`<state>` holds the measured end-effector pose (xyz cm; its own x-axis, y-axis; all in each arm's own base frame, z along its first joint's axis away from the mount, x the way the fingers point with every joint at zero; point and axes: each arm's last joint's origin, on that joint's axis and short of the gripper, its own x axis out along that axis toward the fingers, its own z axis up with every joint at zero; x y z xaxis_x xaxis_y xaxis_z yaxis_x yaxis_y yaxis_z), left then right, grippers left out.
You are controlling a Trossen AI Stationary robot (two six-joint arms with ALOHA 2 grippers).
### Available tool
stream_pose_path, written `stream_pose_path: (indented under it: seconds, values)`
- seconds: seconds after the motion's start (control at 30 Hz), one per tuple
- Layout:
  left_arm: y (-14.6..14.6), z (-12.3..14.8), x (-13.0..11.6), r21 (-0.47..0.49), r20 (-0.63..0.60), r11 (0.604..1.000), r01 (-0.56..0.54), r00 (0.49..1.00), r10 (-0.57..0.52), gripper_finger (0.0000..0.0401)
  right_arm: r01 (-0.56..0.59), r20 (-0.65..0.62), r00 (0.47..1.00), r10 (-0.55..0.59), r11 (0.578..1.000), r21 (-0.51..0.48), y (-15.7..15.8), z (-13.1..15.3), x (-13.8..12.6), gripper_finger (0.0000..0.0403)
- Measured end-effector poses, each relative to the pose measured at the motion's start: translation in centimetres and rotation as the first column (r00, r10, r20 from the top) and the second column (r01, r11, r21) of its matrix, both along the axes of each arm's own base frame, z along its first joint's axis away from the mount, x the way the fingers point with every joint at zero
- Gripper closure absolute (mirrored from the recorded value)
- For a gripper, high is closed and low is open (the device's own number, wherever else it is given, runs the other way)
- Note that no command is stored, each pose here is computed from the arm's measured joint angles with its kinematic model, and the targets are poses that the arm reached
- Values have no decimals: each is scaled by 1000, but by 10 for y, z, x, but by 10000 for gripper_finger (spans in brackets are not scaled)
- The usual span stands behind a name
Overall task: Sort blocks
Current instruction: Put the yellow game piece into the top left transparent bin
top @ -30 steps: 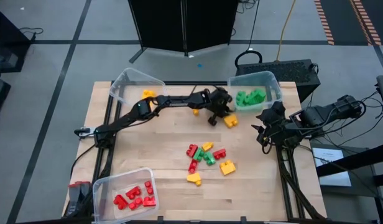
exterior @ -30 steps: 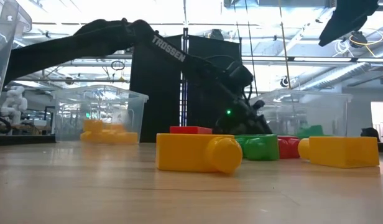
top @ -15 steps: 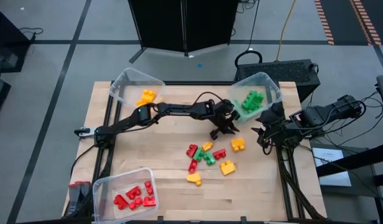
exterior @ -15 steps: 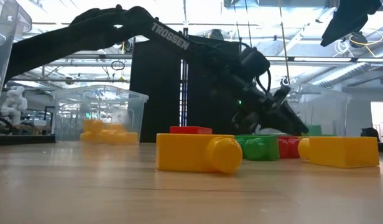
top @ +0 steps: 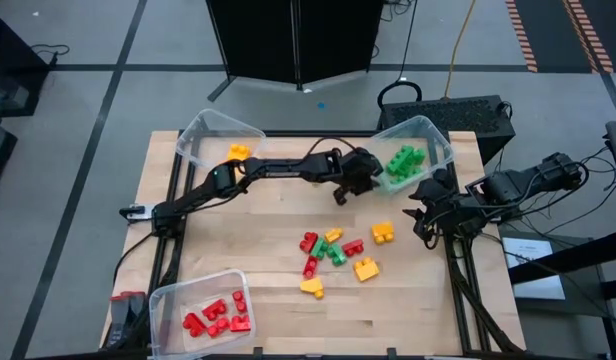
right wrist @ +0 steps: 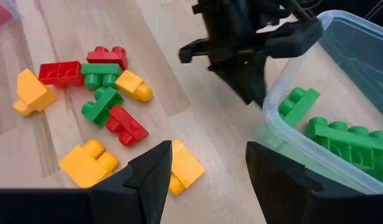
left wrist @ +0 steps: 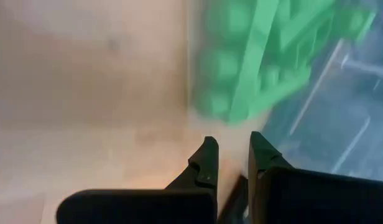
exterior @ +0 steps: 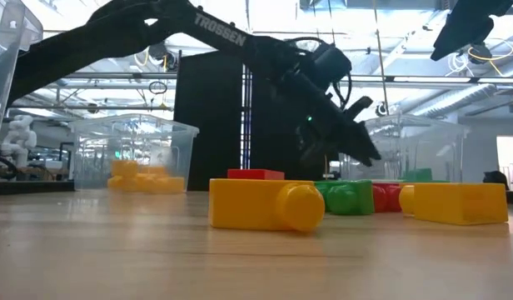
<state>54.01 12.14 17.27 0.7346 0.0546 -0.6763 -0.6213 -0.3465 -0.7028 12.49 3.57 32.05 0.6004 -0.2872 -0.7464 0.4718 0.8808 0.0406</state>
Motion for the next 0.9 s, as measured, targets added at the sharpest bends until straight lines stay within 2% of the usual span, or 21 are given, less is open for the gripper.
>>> stream_pose_path:
  seconds: [0.13,0.3,0.47,0.53,0.63,0.8,0.9]
  values:
    - [13,1,-1,58,11,995,-82,997,81,401,1,0,1000,-1,1000,-6,0,0,0,202]
    - [34,3,-6,143,24,967,-209,978,208,401,-2,-2,1000,2,1000,-15,0,0,0,202]
    - [53,3,-12,137,26,965,-225,974,223,401,-9,-14,1000,9,1000,-25,-1,0,-1,202]
    - [57,4,-12,103,36,984,-147,989,144,401,-18,-23,1000,17,999,-33,-1,-1,-1,202]
    - [51,9,-12,66,61,997,41,997,-45,401,-33,-36,999,31,998,-45,-1,-1,-2,202]
    - [11,42,-21,3,20,959,283,959,-283,401,-74,-54,996,71,995,-65,-1,-1,-2,202]
    - [2,68,-40,61,-81,938,340,939,-335,401,-82,-57,995,78,994,-69,-1,-1,-2,202]
